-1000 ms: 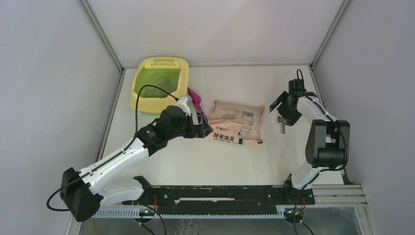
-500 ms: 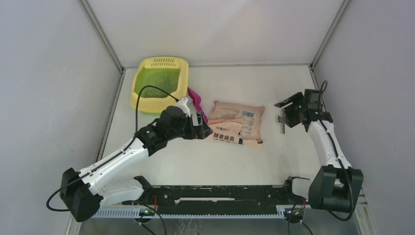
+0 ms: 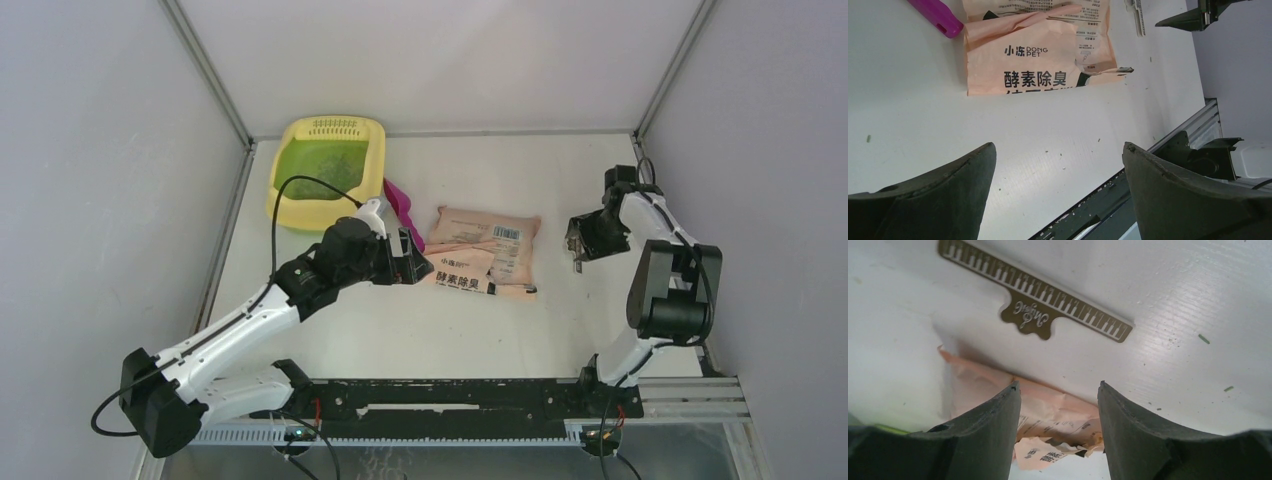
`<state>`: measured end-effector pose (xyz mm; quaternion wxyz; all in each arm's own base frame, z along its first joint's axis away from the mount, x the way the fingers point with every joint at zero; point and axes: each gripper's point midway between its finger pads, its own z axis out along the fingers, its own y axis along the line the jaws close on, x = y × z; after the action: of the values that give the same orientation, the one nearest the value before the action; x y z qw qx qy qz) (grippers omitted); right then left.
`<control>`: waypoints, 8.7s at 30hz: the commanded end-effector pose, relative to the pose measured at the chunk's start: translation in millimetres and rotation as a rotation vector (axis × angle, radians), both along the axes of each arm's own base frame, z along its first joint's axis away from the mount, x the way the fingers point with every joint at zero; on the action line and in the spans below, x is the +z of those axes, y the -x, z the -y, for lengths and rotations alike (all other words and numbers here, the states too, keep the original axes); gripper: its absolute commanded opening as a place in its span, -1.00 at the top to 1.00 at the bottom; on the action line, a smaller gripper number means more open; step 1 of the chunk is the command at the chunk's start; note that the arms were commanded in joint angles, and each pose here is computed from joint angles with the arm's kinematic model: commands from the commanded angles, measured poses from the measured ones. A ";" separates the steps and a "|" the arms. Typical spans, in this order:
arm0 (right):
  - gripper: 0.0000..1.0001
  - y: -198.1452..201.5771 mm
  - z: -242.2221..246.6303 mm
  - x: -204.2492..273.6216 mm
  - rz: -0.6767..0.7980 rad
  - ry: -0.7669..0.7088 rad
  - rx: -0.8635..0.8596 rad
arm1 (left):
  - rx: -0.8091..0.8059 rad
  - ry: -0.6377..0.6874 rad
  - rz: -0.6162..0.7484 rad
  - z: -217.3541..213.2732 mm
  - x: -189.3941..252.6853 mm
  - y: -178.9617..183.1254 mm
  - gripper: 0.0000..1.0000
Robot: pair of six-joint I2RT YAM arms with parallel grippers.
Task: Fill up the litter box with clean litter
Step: Pick up the clamp at the center of the board.
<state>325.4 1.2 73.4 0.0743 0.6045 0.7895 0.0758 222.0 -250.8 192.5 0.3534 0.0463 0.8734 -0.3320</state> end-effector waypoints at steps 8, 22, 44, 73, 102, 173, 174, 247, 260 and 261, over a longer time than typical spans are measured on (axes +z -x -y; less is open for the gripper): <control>-0.35 -5.7 -11.3 -28.1 -0.103 -0.010 -0.083 | -0.014 0.043 0.021 6.8 9.0 -2.1 -1.00; -0.45 -28.6 -12.0 -25.9 -0.027 -0.011 -0.170 | -0.024 0.031 0.016 8.0 2.0 -2.6 -1.00; -0.62 -40.7 11.8 -43.1 -0.056 0.022 -0.301 | -0.053 0.013 0.022 13.4 -1.0 -6.4 -0.99; 0.37 -28.9 11.4 1.3 0.022 0.135 -0.075 | -0.121 0.145 -0.030 30.9 2.9 21.5 -1.00; 0.43 112.3 -196.3 126.6 0.393 -0.109 0.521 | -0.067 0.682 0.245 92.8 63.9 62.4 -0.99; 0.45 145.0 -234.9 171.3 0.430 -0.292 0.602 | -0.096 0.655 0.349 133.1 75.9 48.7 -0.14; 0.45 145.0 -236.3 171.6 0.432 -0.295 0.606 | -0.100 0.654 0.348 133.7 75.2 49.0 -0.13; -0.17 239.4 -248.2 236.9 1.059 -0.715 1.429 | -0.732 1.158 -0.139 59.2 130.4 172.8 0.37; -0.07 245.3 -263.9 231.7 1.020 -0.749 1.459 | -0.734 1.159 -0.123 64.2 134.9 169.4 0.37; -0.06 245.9 -264.4 231.3 1.018 -0.752 1.459 | -0.736 1.159 -0.120 64.3 135.6 169.4 0.37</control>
<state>78.7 260.8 295.2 0.1293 -0.1496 0.7806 0.5929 57.4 -317.7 293.0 0.1144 0.0943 0.5497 -0.8221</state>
